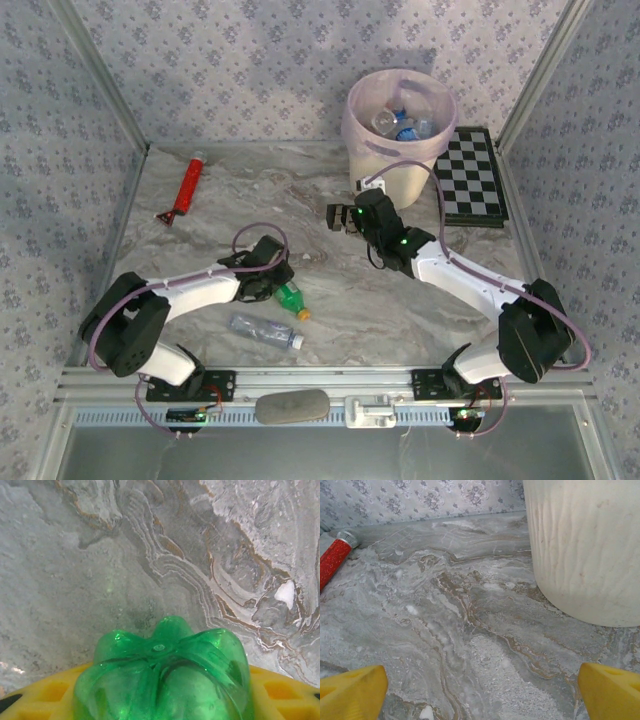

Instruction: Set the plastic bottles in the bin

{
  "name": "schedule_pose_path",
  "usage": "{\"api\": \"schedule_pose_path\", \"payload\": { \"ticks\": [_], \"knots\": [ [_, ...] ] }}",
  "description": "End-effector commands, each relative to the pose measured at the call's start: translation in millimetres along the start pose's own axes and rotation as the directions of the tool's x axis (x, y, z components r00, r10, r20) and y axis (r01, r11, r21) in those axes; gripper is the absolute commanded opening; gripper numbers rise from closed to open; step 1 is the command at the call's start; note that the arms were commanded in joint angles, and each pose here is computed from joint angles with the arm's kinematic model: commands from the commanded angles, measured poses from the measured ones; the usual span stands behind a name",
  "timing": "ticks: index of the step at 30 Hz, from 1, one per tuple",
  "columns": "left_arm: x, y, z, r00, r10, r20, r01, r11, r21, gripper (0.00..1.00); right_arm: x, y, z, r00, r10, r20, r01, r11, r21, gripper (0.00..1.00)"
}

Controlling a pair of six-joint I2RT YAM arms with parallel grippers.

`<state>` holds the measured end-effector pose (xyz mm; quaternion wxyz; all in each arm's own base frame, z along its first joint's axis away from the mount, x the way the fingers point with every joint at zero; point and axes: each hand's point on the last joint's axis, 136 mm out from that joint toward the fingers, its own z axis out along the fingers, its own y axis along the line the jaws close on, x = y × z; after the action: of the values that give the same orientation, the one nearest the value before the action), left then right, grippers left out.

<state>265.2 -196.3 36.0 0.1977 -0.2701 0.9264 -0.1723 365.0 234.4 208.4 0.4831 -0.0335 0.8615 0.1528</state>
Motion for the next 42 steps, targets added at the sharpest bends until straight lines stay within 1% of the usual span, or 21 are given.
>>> {"api": "schedule_pose_path", "payload": {
  "ticks": [1, 5, 7, 10, 15, 21, 29, 33, 38, 41, 42],
  "knots": [
    [-29, -24, -10, 0.996, -0.019, 0.086, 0.013, 0.998, 0.065, 0.48, 7, 16, -5, 0.999, -0.040, -0.023, 0.038, 0.994, -0.100, 0.99],
    [-61, -41, -22, 0.990, -0.028, 0.140, 0.009, 0.990, 0.139, 0.47, 23, 47, -11, 0.991, -0.124, -0.059, 0.101, 0.950, -0.294, 0.99],
    [-79, -52, -29, 0.987, -0.043, 0.157, 0.012, 0.982, 0.190, 0.47, 31, 60, -16, 0.986, -0.144, -0.079, 0.105, 0.922, -0.373, 0.98],
    [-98, -72, -38, 0.986, -0.051, 0.158, 0.006, 0.963, 0.270, 0.46, 39, 74, -21, 0.983, -0.153, -0.106, 0.089, 0.887, -0.453, 0.96],
    [-115, -102, -51, 0.989, -0.058, 0.134, -0.001, 0.913, 0.409, 0.46, 50, 93, -24, 0.978, -0.133, -0.158, 0.025, 0.835, -0.549, 0.95],
    [-113, -127, -69, 0.991, 0.022, 0.130, -0.084, 0.866, 0.492, 0.46, 56, 109, -13, 0.973, -0.121, -0.195, -0.017, 0.810, -0.587, 0.96],
    [-101, -135, -79, 0.988, 0.074, 0.136, -0.136, 0.836, 0.531, 0.46, 63, 132, 4, 0.961, -0.129, -0.243, -0.053, 0.780, -0.623, 0.96],
    [-95, -139, -80, 0.985, 0.101, 0.139, -0.161, 0.825, 0.541, 0.46, 65, 136, 10, 0.958, -0.122, -0.258, -0.069, 0.777, -0.625, 0.95],
    [-90, -144, -82, 0.987, 0.111, 0.120, -0.160, 0.809, 0.566, 0.46, 67, 139, 17, 0.956, -0.113, -0.269, -0.083, 0.777, -0.624, 0.89],
    [-87, -145, -83, 0.988, 0.112, 0.106, -0.153, 0.803, 0.576, 0.46, 66, 138, 20, 0.957, -0.110, -0.269, -0.086, 0.779, -0.622, 0.82],
    [-86, -144, -82, 0.989, 0.111, 0.102, -0.150, 0.803, 0.577, 0.46, 66, 139, 20, 0.957, -0.110, -0.268, -0.085, 0.778, -0.622, 0.78]
  ]
}}
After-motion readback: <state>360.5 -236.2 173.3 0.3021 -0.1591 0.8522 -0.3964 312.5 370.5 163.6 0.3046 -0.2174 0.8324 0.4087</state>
